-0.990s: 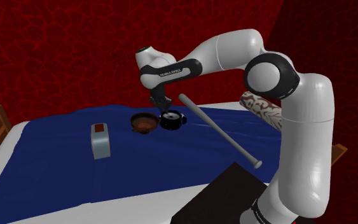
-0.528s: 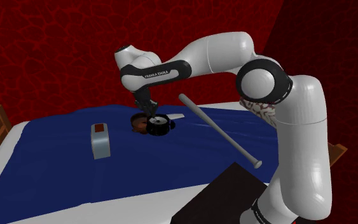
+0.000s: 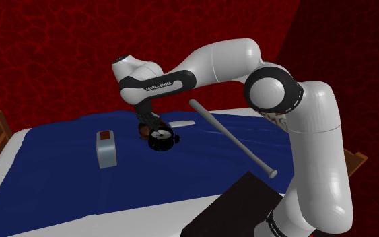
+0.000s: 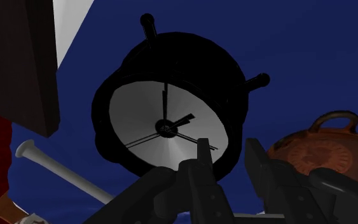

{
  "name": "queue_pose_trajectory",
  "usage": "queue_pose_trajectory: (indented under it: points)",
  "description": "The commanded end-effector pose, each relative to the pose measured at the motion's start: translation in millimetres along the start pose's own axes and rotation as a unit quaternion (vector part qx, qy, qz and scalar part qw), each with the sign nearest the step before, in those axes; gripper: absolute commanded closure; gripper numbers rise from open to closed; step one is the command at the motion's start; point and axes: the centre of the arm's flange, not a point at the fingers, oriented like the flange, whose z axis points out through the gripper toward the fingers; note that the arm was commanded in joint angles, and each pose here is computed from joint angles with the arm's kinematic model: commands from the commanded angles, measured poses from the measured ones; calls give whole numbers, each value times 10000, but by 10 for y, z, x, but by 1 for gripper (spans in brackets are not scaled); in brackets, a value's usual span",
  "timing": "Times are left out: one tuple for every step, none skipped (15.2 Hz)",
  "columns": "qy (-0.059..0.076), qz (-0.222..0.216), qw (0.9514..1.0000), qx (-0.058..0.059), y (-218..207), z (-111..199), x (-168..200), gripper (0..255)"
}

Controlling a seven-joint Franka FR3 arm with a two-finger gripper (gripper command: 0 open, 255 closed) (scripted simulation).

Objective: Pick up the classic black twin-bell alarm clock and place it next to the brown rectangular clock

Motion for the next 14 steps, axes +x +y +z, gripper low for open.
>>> queue_pose_trajectory:
  points:
    - [0, 2, 10000, 4, -21, 103, -37, 255]
    - [0, 2, 10000, 4, -35, 152, -53, 255]
    - [0, 2, 10000, 4, -48, 200, -69, 255]
    - [0, 2, 10000, 4, -61, 249, -85, 255]
    - [0, 2, 10000, 4, -75, 297, -101, 255]
    - [0, 2, 10000, 4, -88, 346, -117, 255]
    - [0, 2, 10000, 4, -102, 394, -133, 255]
    - [0, 2, 10000, 4, -115, 443, -149, 255]
    - [0, 2, 10000, 4, -128, 491, -165, 255]
    - [0, 2, 10000, 4, -142, 540, -181, 255]
    - [0, 2, 10000, 4, -155, 588, -197, 255]
    - [0, 2, 10000, 4, -169, 637, -213, 255]
    - [0, 2, 10000, 4, -182, 685, -229, 255]
    - [0, 2, 10000, 4, -195, 734, -245, 255]
